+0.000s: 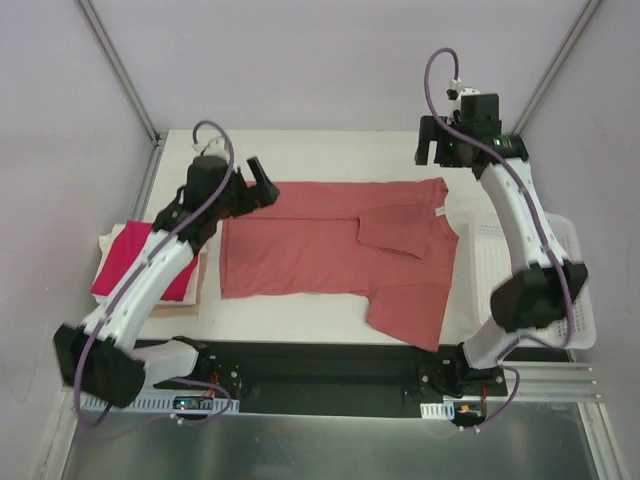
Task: Fold and stack the t-shirts
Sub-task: Fold the tshirt
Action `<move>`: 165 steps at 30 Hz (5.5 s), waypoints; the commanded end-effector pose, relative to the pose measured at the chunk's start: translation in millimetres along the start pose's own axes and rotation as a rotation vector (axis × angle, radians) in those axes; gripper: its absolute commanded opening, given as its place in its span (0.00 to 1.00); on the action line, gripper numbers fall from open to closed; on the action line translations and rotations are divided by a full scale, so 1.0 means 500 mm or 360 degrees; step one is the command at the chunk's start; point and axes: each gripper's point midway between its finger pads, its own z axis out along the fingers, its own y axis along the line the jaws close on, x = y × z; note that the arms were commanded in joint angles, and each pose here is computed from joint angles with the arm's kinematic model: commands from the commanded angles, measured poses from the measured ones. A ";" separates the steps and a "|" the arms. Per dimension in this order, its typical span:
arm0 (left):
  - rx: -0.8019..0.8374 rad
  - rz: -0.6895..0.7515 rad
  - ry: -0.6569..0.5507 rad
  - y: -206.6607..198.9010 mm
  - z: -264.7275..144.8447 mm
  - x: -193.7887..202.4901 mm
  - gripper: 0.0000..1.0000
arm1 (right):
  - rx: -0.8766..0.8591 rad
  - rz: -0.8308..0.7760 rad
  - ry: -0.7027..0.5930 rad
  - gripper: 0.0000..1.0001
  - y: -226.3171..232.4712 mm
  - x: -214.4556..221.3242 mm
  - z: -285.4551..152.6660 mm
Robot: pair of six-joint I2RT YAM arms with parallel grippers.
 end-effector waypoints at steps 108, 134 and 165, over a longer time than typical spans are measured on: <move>-0.0996 -0.0656 0.0091 0.425 -0.093 0.396 0.00 | 0.0138 -0.0122 0.1136 0.65 0.087 0.852 -0.221; -0.0852 -0.0617 -0.0035 0.367 -0.084 0.295 0.00 | 0.0365 -0.0224 0.0716 0.01 0.084 0.612 -0.201; -0.0929 -0.0561 0.0116 0.367 0.157 0.078 0.00 | 0.0359 -0.0020 0.0675 0.09 0.056 0.212 0.106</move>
